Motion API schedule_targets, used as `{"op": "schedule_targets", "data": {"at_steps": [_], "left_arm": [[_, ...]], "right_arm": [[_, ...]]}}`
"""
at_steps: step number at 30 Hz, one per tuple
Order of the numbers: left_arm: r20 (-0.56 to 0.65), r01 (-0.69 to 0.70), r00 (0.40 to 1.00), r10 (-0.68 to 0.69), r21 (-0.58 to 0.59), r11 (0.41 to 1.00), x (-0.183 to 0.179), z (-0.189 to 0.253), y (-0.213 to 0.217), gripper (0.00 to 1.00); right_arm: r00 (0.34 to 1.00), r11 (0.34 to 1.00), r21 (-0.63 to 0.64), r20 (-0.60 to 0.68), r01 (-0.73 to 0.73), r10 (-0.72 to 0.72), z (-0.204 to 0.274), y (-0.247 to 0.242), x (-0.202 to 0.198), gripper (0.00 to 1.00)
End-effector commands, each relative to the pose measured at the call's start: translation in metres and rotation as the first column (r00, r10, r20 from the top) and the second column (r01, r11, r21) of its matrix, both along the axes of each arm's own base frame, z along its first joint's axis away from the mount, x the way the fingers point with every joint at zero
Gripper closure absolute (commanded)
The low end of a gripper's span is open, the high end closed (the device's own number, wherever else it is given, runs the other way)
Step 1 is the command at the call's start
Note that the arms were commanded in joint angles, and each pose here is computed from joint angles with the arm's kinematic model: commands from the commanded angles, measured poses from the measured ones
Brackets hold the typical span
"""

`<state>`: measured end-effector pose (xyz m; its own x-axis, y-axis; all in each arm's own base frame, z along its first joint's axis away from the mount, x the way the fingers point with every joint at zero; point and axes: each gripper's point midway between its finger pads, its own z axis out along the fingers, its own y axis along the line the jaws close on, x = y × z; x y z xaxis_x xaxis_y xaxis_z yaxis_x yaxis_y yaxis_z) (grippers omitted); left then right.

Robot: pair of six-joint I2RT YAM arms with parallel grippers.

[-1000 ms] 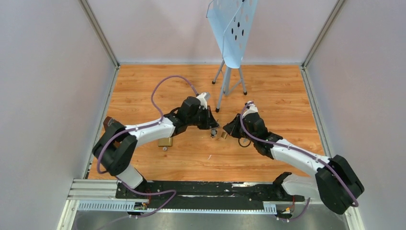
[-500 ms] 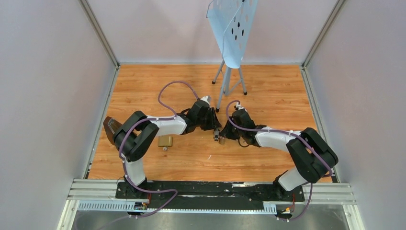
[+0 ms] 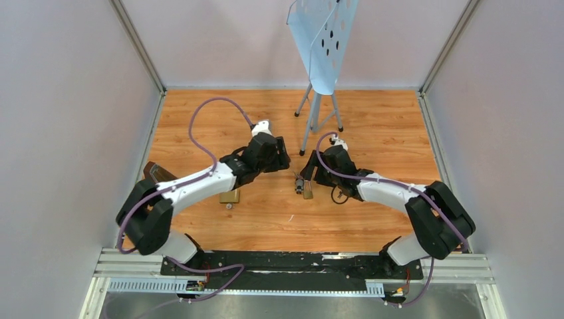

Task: Lock with the key
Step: Place the lock at the center of the board, then pick up the lock from the center of the board.

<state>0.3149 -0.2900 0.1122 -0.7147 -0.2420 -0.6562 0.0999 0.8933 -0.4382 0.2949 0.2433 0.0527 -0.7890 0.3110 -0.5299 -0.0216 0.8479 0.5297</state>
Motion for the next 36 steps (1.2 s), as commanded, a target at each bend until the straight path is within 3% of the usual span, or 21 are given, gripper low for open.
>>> {"op": "schedule_targets", "data": {"at_steps": [1, 5, 13, 19, 31, 36], "left_arm": [[0.094, -0.167, 0.984, 0.149, 0.234, 0.958, -0.012, 0.021, 0.082, 0.25], [0.099, -0.264, 0.965, 0.244, 0.337, 0.904, -0.041, 0.016, 0.137, 0.09], [0.001, -0.359, 0.924, 0.383, 0.355, 0.863, -0.071, -0.029, 0.188, 0.01], [-0.061, -0.313, 0.929, 0.364, 0.394, 0.864, -0.077, -0.054, 0.194, 0.0], [-0.231, -0.173, 0.927, 0.296, 0.438, 0.882, -0.069, -0.097, 0.18, 0.0], [-0.294, -0.074, 0.928, 0.231, 0.46, 0.885, -0.073, -0.107, 0.174, 0.09]], "right_arm": [[0.989, 0.999, -0.016, 0.146, 0.041, -0.038, 0.043, -0.006, 0.022, 0.29], [0.985, 0.999, -0.018, 0.17, 0.039, -0.036, 0.054, -0.003, 0.016, 0.29], [0.983, 1.0, 0.01, 0.18, -0.022, 0.02, 0.072, 0.018, -0.006, 0.24], [0.981, 0.998, 0.04, 0.19, -0.042, 0.034, 0.081, 0.02, -0.017, 0.18], [0.98, 0.996, 0.076, 0.196, -0.037, 0.021, 0.093, 0.018, -0.022, 0.22], [0.982, 0.996, 0.078, 0.188, -0.033, 0.018, 0.092, 0.02, -0.021, 0.22]]}}
